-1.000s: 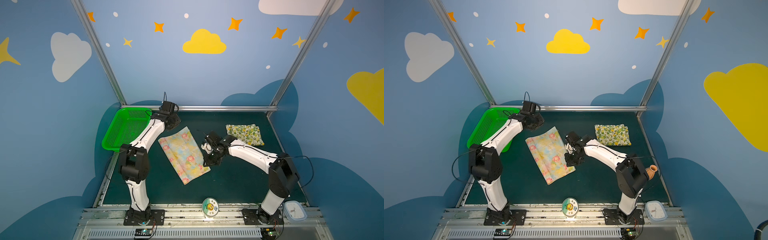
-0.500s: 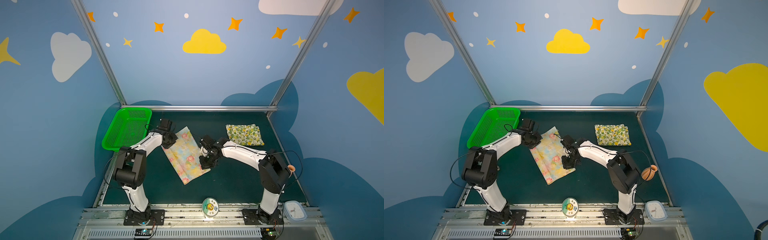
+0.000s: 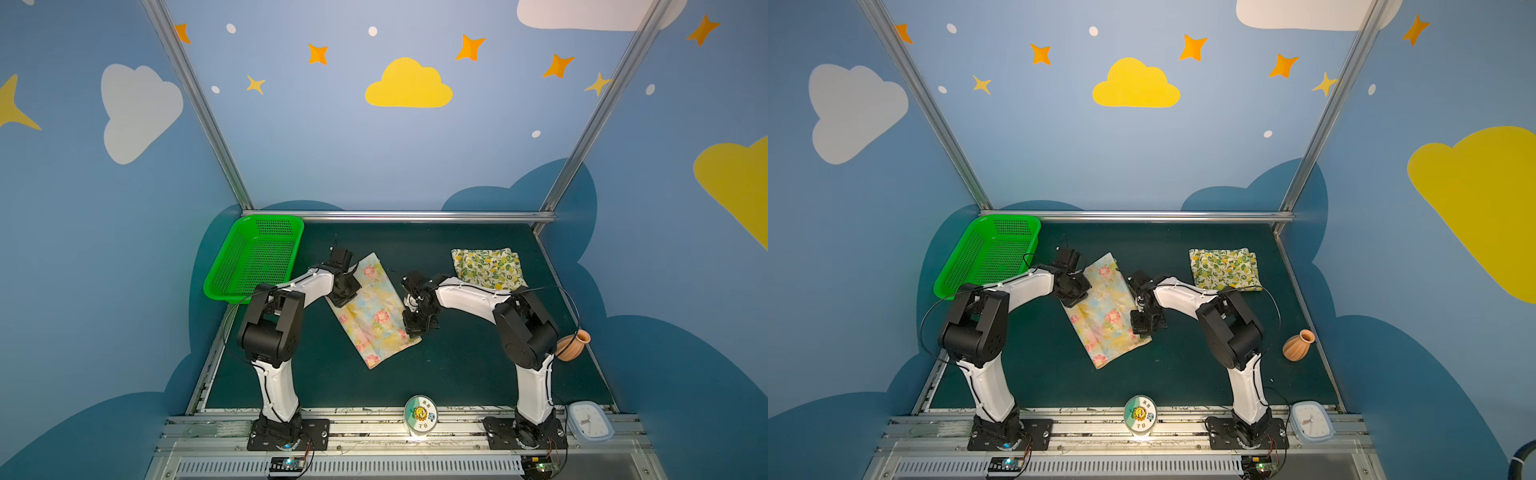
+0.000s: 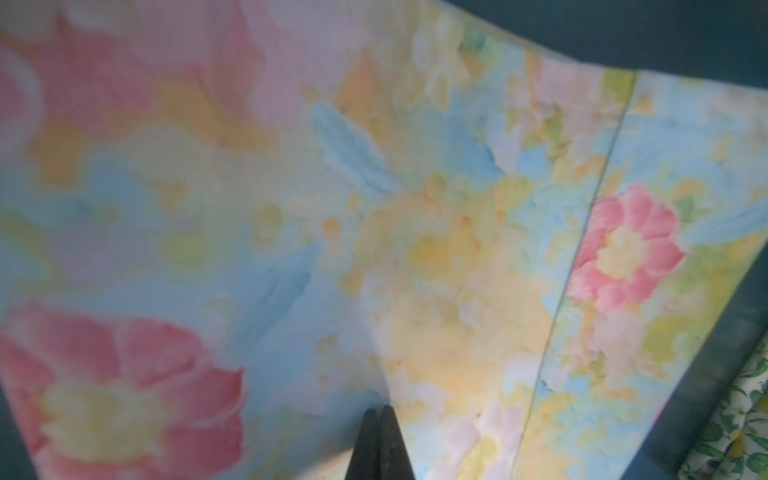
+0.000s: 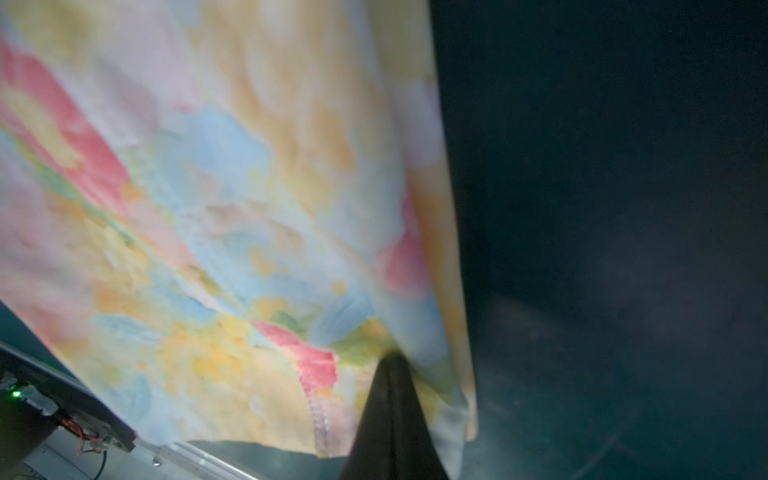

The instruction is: Fold and stack the skirts

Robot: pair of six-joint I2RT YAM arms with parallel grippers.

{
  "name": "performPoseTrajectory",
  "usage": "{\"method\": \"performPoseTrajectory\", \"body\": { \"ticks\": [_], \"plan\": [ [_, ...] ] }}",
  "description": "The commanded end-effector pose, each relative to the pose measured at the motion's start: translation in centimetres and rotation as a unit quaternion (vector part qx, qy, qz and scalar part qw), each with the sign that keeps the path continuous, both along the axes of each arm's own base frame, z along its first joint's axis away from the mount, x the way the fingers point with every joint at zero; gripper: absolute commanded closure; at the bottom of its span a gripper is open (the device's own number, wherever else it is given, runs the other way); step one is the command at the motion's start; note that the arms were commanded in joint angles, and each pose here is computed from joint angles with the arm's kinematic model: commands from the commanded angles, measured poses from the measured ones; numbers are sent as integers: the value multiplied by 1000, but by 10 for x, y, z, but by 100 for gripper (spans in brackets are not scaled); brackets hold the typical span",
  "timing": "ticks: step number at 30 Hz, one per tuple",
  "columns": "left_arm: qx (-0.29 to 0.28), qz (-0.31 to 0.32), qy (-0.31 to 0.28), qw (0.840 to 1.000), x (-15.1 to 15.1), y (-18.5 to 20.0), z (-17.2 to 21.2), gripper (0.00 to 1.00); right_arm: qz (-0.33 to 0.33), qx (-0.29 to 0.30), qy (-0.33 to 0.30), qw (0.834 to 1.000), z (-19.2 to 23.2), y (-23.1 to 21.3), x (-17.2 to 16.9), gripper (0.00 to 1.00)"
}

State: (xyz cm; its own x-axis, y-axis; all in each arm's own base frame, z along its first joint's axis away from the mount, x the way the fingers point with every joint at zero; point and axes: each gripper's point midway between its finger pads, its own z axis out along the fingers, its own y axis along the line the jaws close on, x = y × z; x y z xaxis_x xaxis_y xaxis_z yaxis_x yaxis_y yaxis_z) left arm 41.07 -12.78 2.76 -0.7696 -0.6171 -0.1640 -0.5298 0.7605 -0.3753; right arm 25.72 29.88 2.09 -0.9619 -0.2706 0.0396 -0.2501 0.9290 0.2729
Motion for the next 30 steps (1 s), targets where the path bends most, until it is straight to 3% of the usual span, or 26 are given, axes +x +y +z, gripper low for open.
{"method": "performPoseTrajectory", "body": {
  "ticks": [1, 19, 30],
  "plan": [
    [13, 5, 20, 1000, -10, 6, -13, 96, -4, -30, -1, 1000, -11, -13, 12, 100],
    [2, 10, 60, 998, -50, -3, -33, 96, -13, -73, -8, 997, -18, -43, 66, 100],
    [-7, -6, 54, 998, -82, -33, -28, 96, -30, -87, -36, 995, -5, -72, 106, 100]
  ]
}}
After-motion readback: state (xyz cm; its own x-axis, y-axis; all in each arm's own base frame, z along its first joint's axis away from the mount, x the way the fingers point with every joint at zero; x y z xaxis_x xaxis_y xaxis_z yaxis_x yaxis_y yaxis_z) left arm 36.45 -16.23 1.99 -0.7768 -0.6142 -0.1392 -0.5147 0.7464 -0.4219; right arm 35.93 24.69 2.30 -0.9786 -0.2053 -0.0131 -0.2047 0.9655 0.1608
